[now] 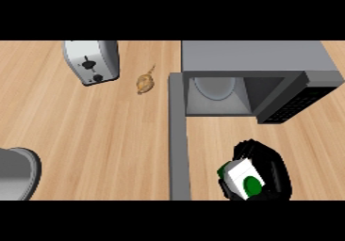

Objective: Pick up the milk, place it into the microwave and close the microwave

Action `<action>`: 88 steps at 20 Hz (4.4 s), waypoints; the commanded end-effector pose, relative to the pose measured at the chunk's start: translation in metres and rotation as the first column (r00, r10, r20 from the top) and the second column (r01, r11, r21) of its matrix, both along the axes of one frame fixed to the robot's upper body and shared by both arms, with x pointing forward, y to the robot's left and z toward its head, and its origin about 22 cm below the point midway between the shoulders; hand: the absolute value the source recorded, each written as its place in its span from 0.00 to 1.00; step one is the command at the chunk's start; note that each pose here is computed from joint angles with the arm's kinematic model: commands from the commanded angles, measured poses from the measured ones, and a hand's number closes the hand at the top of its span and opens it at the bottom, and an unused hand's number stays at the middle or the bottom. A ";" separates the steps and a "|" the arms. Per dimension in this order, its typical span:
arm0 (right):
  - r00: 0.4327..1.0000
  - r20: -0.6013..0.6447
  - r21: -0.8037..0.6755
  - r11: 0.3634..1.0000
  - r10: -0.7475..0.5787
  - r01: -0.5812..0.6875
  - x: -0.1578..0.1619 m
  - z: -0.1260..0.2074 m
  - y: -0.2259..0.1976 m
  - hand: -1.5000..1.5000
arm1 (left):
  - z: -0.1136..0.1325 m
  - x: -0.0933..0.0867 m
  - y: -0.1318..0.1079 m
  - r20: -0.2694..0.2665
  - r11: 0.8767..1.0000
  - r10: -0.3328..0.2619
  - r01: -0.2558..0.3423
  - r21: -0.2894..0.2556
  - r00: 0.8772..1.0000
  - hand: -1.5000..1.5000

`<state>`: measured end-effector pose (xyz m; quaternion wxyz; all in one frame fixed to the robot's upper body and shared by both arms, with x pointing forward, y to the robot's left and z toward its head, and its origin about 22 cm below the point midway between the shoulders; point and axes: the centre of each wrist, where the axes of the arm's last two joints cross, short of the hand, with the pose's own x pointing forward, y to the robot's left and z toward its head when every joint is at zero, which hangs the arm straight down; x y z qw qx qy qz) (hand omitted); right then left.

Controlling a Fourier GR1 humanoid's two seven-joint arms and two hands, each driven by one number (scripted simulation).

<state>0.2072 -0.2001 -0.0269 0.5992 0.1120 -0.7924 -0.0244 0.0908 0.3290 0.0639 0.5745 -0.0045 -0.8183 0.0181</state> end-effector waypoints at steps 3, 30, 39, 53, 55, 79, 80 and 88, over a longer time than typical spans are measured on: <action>0.999 -0.022 0.011 0.999 -0.040 0.040 -0.023 0.046 0.022 1.00 | 0.008 0.017 0.027 0.001 1.000 0.024 -0.024 0.013 1.000 0.00; 0.952 -0.046 -0.205 0.936 -0.303 0.287 0.157 0.003 0.048 1.00 | -0.008 0.011 0.031 -0.032 0.999 0.025 -0.024 0.023 0.999 0.00; 0.945 0.078 -0.287 0.901 -0.318 0.326 0.189 0.001 0.016 1.00 | -0.024 0.014 0.055 -0.060 1.000 -0.019 0.020 0.013 0.998 0.00; 0.872 0.338 -0.584 0.647 -0.355 0.490 0.212 0.024 0.037 1.00 | -0.016 0.024 0.071 -0.029 1.000 -0.026 0.026 0.010 0.999 0.00; 0.848 0.361 -0.593 0.606 -0.388 0.530 0.220 0.037 0.034 1.00 | -0.024 0.028 0.062 -0.028 0.999 -0.047 0.047 0.005 0.999 0.00; 0.707 0.306 -0.661 0.392 -0.638 0.640 0.207 0.022 -0.059 1.00 | -0.027 0.048 0.052 -0.031 0.996 -0.084 0.084 -0.004 0.996 0.00; 0.710 0.309 -0.673 0.383 -0.632 0.633 0.211 0.027 -0.057 1.00 | -0.028 0.047 0.053 -0.055 0.998 -0.060 0.061 0.001 0.997 0.00; 0.754 0.358 -0.712 0.361 -0.550 0.602 0.214 0.028 -0.033 0.00 | -0.027 0.054 0.049 -0.053 0.995 -0.096 0.097 0.014 0.994 0.00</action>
